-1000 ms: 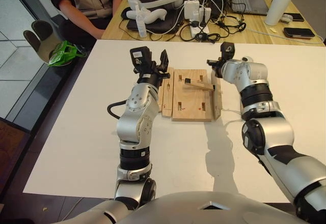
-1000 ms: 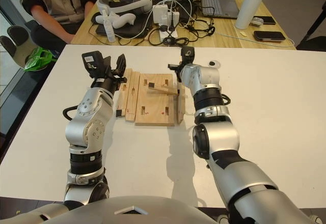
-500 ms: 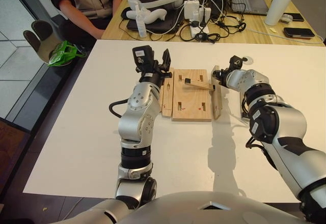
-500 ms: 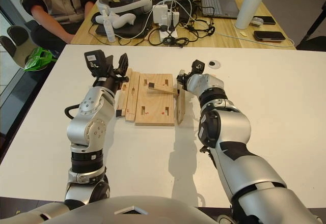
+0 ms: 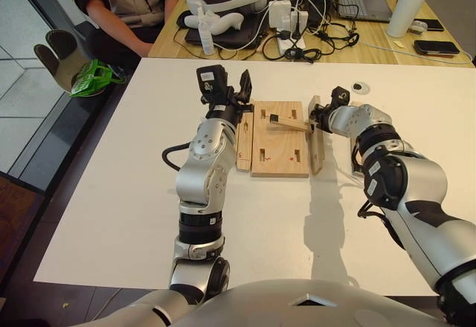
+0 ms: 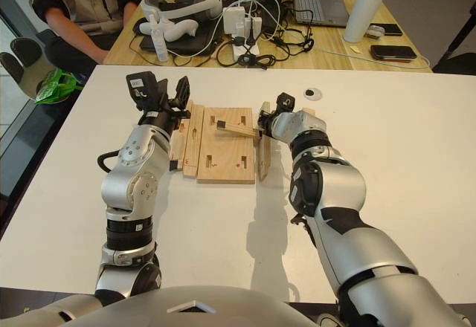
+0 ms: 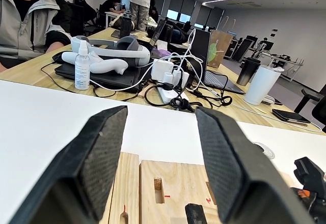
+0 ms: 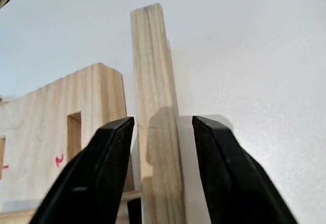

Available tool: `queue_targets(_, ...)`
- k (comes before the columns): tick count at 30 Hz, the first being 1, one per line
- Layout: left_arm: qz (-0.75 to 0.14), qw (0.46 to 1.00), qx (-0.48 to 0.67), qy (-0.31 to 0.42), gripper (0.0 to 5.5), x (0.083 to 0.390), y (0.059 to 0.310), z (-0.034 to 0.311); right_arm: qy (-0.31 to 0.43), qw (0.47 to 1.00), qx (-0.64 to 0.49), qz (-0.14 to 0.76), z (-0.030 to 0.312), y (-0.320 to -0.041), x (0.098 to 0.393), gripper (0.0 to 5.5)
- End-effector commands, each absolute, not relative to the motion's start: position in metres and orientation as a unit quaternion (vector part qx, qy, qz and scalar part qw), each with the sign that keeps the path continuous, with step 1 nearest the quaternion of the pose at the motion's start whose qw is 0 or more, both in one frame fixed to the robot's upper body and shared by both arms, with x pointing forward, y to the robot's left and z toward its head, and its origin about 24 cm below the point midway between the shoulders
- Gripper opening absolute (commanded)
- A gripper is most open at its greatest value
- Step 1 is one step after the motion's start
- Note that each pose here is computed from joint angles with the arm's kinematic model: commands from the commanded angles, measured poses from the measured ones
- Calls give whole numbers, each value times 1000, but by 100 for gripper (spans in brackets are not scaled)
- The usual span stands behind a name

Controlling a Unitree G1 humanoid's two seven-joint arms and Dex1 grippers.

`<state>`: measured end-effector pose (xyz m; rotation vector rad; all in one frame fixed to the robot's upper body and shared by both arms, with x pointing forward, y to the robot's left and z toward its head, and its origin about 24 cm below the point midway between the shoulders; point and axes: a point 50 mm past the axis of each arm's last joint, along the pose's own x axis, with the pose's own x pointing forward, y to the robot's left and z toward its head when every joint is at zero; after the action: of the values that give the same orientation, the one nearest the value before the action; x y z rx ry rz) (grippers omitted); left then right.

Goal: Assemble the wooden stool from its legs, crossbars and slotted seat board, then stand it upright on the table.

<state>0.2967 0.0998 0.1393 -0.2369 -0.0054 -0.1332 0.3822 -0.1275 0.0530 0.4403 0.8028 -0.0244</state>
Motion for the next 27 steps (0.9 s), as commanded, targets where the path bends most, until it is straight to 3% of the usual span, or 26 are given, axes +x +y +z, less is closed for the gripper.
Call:
queue_targets(1,-70,991,-116,-5,247,298,98,141,398,891,220,-15,48,-130,379,136)
queue_targets(3,-72,991,-115,-5,247,298,99,141,390,890,235,-10,49,-131,380,101)
queue_targets(9,-73,991,-112,-5,247,298,98,141,361,904,228,-16,56,-140,385,101)
queue_targets(14,-67,991,-114,-9,247,297,99,141,238,944,230,-13,99,-155,406,101)
queue_targets(21,-65,992,-108,-15,247,296,103,142,64,938,341,-8,151,-190,412,100)
queue_targets(27,-88,990,-105,-24,247,302,102,149,-62,918,391,21,168,-176,395,100)
